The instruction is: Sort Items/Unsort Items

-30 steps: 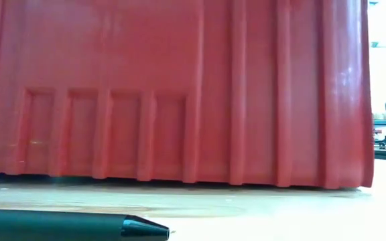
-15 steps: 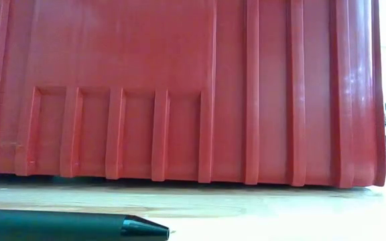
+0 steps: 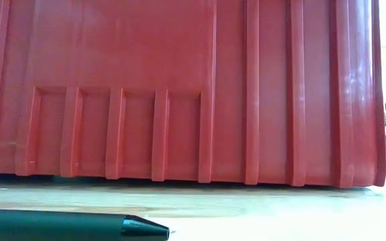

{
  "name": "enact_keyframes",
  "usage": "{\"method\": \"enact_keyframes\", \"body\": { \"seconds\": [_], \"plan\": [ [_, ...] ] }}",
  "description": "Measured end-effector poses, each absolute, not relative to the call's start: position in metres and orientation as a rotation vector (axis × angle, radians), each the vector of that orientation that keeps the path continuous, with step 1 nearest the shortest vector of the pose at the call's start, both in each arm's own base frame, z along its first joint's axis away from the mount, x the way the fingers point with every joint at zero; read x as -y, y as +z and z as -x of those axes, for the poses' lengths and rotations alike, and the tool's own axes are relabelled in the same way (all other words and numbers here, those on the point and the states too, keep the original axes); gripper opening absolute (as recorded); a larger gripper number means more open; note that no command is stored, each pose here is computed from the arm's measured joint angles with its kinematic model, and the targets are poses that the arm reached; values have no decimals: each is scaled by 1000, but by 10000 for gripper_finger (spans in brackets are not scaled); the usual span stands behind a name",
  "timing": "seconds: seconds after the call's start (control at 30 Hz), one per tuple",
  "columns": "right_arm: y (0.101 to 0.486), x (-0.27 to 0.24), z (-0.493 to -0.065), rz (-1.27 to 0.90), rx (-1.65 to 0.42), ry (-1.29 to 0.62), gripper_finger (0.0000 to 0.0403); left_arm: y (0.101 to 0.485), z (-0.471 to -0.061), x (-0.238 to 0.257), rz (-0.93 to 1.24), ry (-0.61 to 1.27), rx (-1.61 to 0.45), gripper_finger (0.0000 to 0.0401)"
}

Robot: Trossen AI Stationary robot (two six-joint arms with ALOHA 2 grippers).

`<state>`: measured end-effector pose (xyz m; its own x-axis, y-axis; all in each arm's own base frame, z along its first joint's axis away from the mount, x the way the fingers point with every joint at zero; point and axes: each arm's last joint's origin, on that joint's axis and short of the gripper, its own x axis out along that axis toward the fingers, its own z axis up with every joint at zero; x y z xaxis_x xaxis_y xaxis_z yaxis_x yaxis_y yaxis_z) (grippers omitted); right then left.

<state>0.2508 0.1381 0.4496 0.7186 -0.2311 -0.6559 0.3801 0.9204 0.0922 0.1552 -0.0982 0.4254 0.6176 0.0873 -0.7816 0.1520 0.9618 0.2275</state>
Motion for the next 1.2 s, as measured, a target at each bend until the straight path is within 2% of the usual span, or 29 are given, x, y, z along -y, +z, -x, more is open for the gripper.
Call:
{"method": "enact_keyframes", "body": {
  "seconds": [1.0,1.2],
  "plan": [
    [433,-142,-256,-184,-817,-360,0,418,-168,90,-303,-83,-1010,0],
    [430,-136,-259,-191,-828,-426,0,418,-170,86,-300,-58,-1019,0]
  ]
}}
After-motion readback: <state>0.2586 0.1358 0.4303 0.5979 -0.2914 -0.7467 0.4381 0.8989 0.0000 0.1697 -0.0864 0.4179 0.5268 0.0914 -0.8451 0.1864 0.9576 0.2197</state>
